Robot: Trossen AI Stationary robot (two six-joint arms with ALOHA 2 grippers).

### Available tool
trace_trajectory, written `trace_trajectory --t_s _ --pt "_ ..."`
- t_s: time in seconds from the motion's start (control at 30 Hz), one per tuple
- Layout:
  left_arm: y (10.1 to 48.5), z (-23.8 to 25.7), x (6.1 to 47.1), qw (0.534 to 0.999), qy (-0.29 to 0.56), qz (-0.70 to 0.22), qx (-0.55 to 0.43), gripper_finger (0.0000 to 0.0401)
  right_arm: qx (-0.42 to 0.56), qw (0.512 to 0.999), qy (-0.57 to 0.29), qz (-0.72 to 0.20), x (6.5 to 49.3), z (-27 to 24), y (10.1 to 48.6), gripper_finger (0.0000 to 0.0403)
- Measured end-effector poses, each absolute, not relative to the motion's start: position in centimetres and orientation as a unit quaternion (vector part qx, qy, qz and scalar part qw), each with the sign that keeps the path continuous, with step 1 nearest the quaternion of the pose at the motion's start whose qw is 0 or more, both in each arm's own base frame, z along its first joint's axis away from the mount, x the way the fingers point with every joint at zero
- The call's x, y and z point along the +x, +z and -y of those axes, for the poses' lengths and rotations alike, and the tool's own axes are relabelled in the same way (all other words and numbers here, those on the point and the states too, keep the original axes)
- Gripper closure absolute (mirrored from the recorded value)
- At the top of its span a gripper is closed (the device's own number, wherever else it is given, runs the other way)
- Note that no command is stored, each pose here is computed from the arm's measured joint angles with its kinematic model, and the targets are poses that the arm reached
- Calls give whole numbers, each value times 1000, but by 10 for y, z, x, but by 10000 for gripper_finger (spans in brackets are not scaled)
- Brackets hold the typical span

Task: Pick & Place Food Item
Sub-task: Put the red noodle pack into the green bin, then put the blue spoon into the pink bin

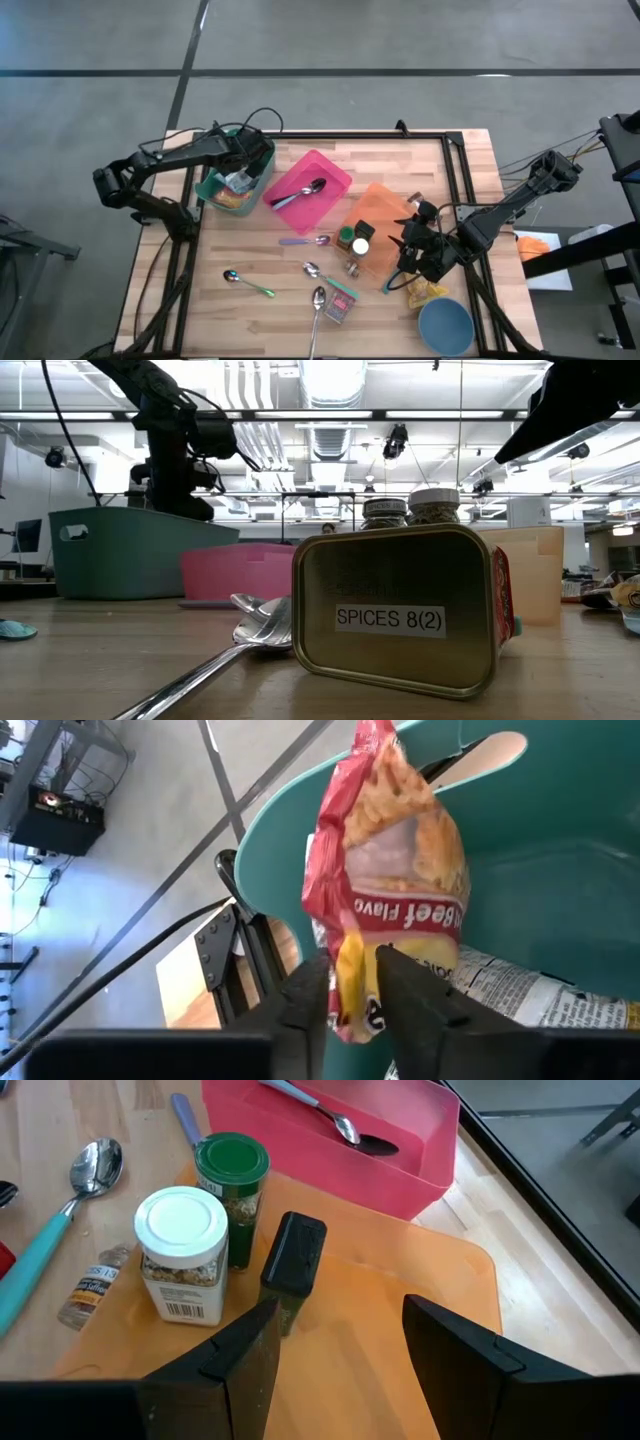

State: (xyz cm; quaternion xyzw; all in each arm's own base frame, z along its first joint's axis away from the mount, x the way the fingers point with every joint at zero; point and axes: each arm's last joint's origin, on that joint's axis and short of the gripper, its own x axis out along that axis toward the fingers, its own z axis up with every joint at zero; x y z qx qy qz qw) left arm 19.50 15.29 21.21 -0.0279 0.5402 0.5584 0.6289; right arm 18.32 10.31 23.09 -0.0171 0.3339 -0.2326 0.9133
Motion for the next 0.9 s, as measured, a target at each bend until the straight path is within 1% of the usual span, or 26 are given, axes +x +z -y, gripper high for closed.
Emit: trace_trajectory --t_s 0.37,0.5,0.57,0.67,0.8,0.9 --pt "217 -153 195 634 561 -531 -29 206 -13 913 -231 -335 183 -103 231 195" --pt "230 -150 192 642 565 -517 -34 177 -12 913 -231 -335 183 -103 231 195" --pt "238 -147 190 657 557 -504 -54 168 -11 914 -231 -335 183 -103 231 195" --pt "249 -141 190 696 519 -487 -97 162 -11 914 -231 -334 183 -103 231 195" --pt "255 -127 194 747 434 -481 -151 162 -9 914 -231 -332 184 -104 231 195" --pt "253 -109 201 765 373 -500 -158 162 -6 917 -229 -328 185 -104 232 195"
